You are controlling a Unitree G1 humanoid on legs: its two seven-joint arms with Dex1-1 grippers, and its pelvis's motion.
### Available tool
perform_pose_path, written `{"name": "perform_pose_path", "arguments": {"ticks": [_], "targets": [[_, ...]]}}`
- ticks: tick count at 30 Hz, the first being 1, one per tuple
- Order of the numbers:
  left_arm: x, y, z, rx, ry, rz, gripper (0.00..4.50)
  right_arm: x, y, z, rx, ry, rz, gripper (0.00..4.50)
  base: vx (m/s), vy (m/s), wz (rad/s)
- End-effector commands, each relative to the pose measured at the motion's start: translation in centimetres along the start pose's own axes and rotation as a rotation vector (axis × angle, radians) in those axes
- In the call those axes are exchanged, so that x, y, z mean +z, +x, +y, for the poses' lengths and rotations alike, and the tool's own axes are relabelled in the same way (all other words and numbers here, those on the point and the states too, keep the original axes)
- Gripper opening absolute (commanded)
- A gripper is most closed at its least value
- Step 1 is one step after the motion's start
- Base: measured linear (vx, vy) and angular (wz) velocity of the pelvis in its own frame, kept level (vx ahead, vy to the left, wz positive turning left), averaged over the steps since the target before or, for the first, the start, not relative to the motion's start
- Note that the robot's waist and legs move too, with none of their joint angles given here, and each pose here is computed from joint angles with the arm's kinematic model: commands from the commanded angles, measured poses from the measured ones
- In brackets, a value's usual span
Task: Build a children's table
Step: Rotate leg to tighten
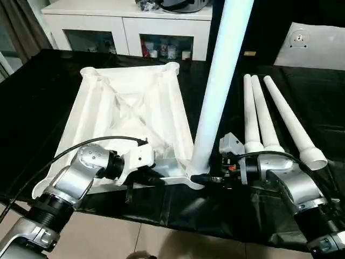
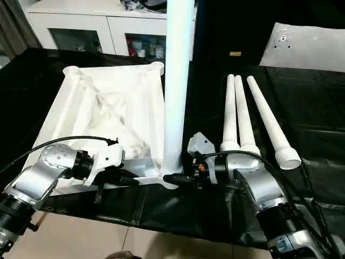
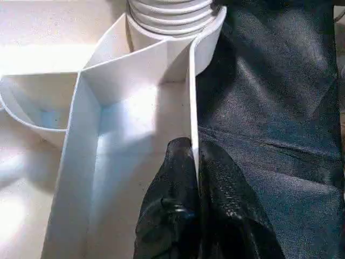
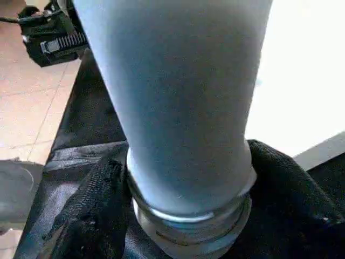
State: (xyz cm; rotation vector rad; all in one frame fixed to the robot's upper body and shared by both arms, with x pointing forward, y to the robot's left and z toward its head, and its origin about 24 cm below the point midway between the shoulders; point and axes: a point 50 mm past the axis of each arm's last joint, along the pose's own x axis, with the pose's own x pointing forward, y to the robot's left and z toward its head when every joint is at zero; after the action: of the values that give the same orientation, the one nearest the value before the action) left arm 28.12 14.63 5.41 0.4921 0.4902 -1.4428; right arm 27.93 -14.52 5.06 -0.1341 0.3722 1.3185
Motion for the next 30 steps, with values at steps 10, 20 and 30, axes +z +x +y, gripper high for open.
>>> {"name": "perform_pose_path", "arguments": {"ticks": [10,20,30], "targets": [[2.1,3.9,-0.5,0.271,-0.230,-0.143,0.00,-2.3,6.0,1.7,-0.355,0.267,-0.137,2.77,0.000,0.000,0.00],[5.7,7.3,-0.1,0.558,-0.389,-0.232,0.00,-1.2,9.0,0.7,-0.653,0.410,-0.187,3.12,0.000,0.000,0.00],[4.1,6.3,0.0,0.545,-0.366,-0.173,0.00,-1.4,6.6,0.5,-0.701,0.335,-0.216,4.21,0.000,0.000,0.00]]}}
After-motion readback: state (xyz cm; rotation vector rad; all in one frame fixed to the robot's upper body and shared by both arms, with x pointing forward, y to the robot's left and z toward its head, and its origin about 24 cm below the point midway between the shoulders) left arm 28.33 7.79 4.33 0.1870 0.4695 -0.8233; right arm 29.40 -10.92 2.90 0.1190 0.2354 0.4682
